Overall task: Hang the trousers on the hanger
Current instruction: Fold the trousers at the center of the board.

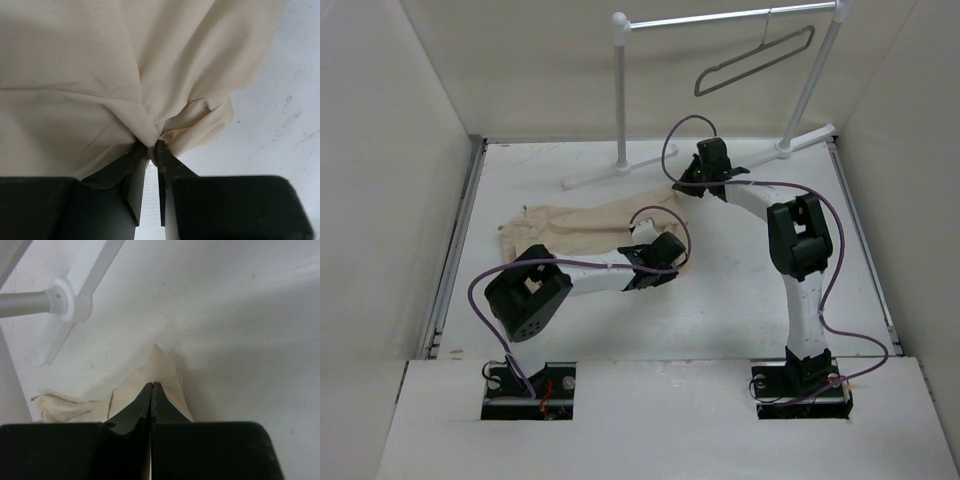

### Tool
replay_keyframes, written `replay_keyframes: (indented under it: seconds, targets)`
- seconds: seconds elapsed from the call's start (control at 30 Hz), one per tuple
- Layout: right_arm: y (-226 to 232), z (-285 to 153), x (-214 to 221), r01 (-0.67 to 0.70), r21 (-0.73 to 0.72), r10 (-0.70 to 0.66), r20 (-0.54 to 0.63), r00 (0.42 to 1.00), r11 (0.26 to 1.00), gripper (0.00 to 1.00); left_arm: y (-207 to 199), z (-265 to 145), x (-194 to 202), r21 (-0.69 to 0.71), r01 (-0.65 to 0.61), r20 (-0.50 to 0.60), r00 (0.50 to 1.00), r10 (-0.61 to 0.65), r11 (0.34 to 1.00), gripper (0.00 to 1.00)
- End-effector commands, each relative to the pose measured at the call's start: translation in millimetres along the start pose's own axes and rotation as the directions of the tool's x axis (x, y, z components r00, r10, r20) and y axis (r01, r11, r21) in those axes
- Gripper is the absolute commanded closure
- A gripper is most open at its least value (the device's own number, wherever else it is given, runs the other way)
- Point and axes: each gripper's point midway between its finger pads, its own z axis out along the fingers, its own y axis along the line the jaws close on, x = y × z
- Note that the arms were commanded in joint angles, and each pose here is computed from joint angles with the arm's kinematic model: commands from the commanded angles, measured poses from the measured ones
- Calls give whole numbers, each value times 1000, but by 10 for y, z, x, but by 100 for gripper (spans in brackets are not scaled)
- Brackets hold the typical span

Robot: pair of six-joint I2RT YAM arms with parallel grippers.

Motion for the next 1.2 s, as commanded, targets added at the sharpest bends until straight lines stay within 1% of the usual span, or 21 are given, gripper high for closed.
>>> replay_keyframes:
  seconds: [0.0,0.07,0.1,0.17,0.2,0.23,0.27,0.33,0.4,0.47,0.53,0.6,0.73,0.77,0.8,0.87,0.93,0.97,1.03,1.1,1.17]
  targets:
    - [-18,97,-252,-23,29,20,85,996,999,98,-27,-158,-10,20,8,-4,1000,-8,1000,88]
    - [-42,115,-239,-20,36,17,82,996,999,94,-52,-186,-55,29,16,4,1000,-16,999,88]
    - [-39,92,-239,-19,35,16,83,996,999,89,-73,-216,-89,36,20,11,1000,-20,999,86]
    - [34,-42,-278,-12,13,10,98,995,1000,69,-138,-298,-199,56,31,32,999,-32,998,78]
    - [92,-139,-297,-6,-8,7,105,994,1000,60,-182,-353,-286,72,40,51,998,-43,997,74]
    - [139,-243,-307,0,-28,3,112,994,1000,54,-232,-416,-375,90,48,72,996,-55,995,70]
    - [171,-352,-311,2,-42,3,121,993,999,49,-283,-483,-471,109,58,93,993,-68,992,69]
    - [189,-536,-312,4,-51,3,134,991,999,42,-352,-593,-650,138,74,134,987,-93,988,68]
    - [107,-687,-239,5,-37,0,132,991,999,40,-379,-685,-822,157,89,170,979,-115,984,67]
    - [-33,-796,-112,1,-14,0,117,993,1000,40,-353,-746,-939,167,102,186,973,-133,981,67]
    - [-216,-873,85,1,18,-3,86,996,1000,41,-237,-781,-1045,161,115,205,968,-147,980,67]
    - [-317,-909,333,16,32,-18,44,999,999,40,-63,-800,-1194,144,147,227,958,-178,978,67]
    - [-449,-941,920,50,40,-47,-85,995,998,40,487,-737,-1620,63,220,270,935,-229,974,64]
    - [-471,-944,1053,53,40,-49,-115,992,998,44,643,-707,-1717,34,225,282,933,-225,974,64]
    - [-497,-935,1162,53,42,-47,-135,990,998,52,815,-667,-1804,3,231,294,930,-222,973,64]
    - [-525,-937,1327,57,36,-51,-164,985,998,71,1179,-598,-1923,-64,247,311,926,-215,967,65]
    - [-552,-1000,1409,51,38,-43,-171,984,998,85,1556,-570,-1968,-133,265,322,923,-211,955,67]
    - [-569,-1047,1422,41,40,-34,-167,985,998,88,1749,-561,-1968,-168,275,329,921,-209,947,68]
    - [-652,-1168,1489,22,56,-12,-175,985,998,92,2146,-561,-1939,-233,311,339,914,-223,922,70]
    - [-730,-1307,1638,14,61,-1,-207,978,998,93,2520,-586,-1869,-287,367,355,899,-257,885,71]
    - [-843,-1446,1817,28,76,-8,-244,970,997,93,2810,-631,-1780,-322,422,364,882,-301,847,73]
